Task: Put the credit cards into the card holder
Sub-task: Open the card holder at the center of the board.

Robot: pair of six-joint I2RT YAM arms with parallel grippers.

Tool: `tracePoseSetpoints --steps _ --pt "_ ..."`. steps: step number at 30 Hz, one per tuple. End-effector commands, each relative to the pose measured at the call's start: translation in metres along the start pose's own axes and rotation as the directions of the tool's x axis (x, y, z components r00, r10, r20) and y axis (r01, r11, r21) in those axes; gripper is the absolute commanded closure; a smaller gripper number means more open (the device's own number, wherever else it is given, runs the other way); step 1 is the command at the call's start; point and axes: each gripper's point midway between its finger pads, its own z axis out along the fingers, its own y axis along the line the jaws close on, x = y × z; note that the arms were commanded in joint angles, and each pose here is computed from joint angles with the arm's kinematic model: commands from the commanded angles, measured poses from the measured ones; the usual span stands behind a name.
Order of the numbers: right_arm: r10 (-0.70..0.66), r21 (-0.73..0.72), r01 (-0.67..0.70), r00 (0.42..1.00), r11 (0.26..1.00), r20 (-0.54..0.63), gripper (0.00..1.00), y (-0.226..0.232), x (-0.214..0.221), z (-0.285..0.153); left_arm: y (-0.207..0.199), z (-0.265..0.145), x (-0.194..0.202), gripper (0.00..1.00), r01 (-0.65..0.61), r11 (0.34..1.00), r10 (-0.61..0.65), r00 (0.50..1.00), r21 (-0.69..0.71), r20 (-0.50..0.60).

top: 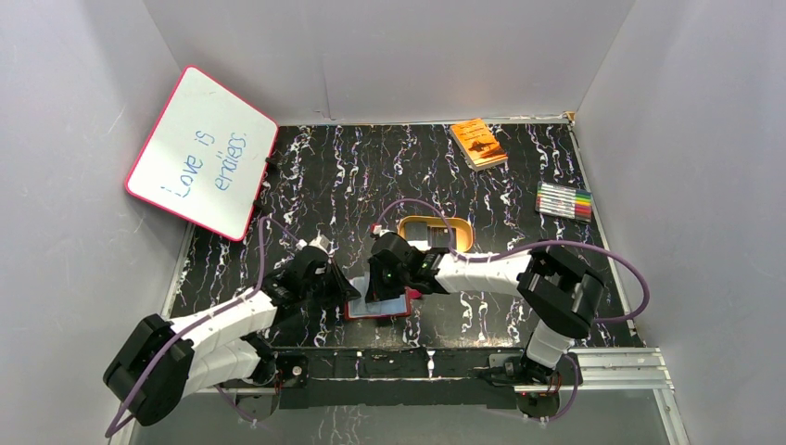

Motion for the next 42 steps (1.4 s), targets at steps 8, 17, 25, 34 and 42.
tracePoseSetpoints --steps 8,17,25,34,42 --pt "0.035 0.040 -0.038 0.998 0.998 0.056 1.00 -0.007 -0.008 -0.020 0.032 0.012 0.009 1.00 0.015 0.993 -0.018 1.000 -0.121 -0.025" --pt "0.112 0.196 -0.134 0.987 0.971 0.119 0.66 -0.053 0.011 -0.072 0.033 0.006 0.005 1.00 0.012 0.992 -0.012 1.000 -0.128 0.003" --pt "-0.024 -0.015 0.028 0.982 0.999 0.186 0.55 0.010 -0.027 -0.089 0.017 -0.003 -0.001 1.00 0.001 0.996 0.000 1.000 -0.095 0.010" --pt "-0.049 -0.078 0.057 0.994 0.995 0.097 0.66 0.034 -0.035 -0.042 0.016 -0.004 -0.002 1.00 -0.011 0.994 0.011 1.000 -0.108 0.001" --pt "0.138 0.109 -0.142 0.989 0.984 0.045 0.76 -0.051 -0.006 -0.032 0.028 -0.001 0.005 1.00 0.000 0.992 -0.001 1.000 -0.128 -0.010"
